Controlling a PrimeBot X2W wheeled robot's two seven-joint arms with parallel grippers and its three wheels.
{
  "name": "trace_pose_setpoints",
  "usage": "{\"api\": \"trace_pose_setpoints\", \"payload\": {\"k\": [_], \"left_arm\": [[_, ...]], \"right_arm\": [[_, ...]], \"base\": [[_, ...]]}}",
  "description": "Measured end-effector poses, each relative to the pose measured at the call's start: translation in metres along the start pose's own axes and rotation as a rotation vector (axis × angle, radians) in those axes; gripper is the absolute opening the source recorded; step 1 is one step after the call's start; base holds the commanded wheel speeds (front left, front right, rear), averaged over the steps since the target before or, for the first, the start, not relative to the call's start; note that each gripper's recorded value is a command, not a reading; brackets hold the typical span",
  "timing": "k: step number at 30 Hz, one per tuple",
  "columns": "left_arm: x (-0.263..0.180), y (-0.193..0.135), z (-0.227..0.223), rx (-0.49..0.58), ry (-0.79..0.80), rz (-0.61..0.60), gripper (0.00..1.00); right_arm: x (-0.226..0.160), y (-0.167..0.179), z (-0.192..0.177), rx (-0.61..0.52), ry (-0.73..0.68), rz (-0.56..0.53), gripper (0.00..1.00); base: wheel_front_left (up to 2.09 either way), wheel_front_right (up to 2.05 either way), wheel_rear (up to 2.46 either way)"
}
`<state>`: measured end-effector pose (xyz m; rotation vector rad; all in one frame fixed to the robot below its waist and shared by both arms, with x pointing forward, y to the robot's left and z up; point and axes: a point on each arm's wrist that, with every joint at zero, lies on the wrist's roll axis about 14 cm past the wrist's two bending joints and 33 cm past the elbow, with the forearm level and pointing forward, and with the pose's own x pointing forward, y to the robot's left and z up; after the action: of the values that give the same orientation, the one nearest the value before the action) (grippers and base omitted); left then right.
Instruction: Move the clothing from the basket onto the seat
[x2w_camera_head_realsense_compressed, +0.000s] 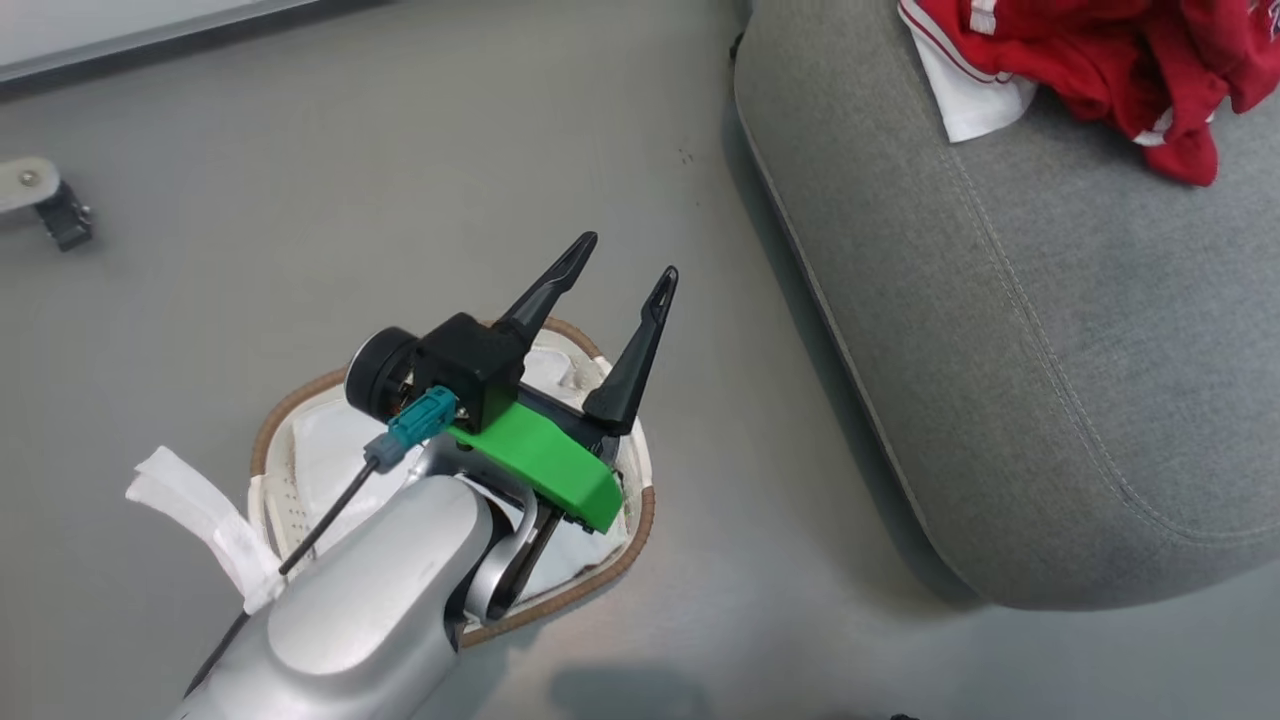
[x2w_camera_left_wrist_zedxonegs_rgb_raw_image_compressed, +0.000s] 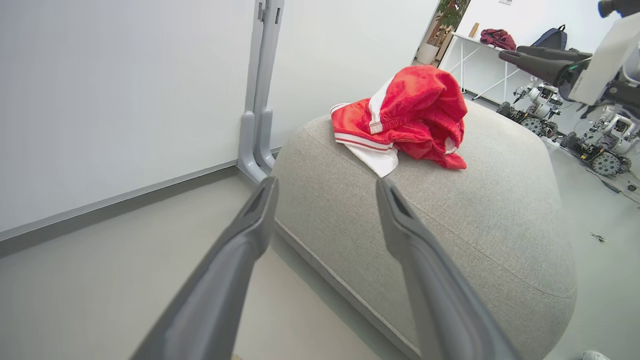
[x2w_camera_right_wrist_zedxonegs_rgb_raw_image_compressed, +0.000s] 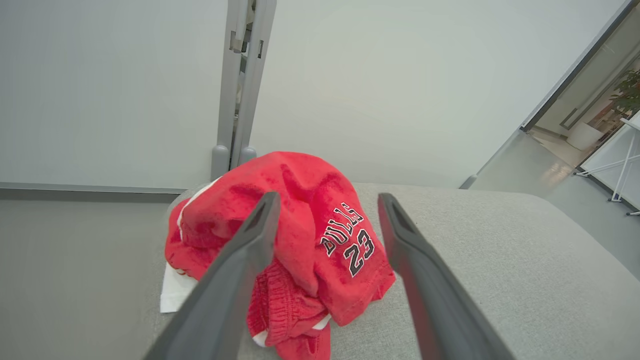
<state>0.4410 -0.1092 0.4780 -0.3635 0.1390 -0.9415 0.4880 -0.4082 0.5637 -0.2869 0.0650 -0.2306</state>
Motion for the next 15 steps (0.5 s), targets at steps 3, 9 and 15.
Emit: {"api": "trace_pose_setpoints", "payload": {"k": [3, 9, 15], "left_arm": [[-0.013, 0.019, 0.006, -0.028, -0.019, 0.095, 1.00], [-0.054, 0.066, 0.021, -0.024, -0.053, 0.306, 1.00], [-0.116, 0.106, 0.043, -0.020, -0.138, 0.540, 1.00]], "right_arm": [[0.004, 0.025, 0.009, 0.047, -0.047, 0.034, 1.00], [0.005, 0.072, 0.016, 0.163, -0.114, 0.082, 1.00], [-0.012, 0.114, 0.009, 0.256, -0.135, 0.112, 1.00]], "base": [[0.00, 0.00, 0.00], [0.00, 0.00, 0.00], [0.00, 0.00, 0.00]]}}
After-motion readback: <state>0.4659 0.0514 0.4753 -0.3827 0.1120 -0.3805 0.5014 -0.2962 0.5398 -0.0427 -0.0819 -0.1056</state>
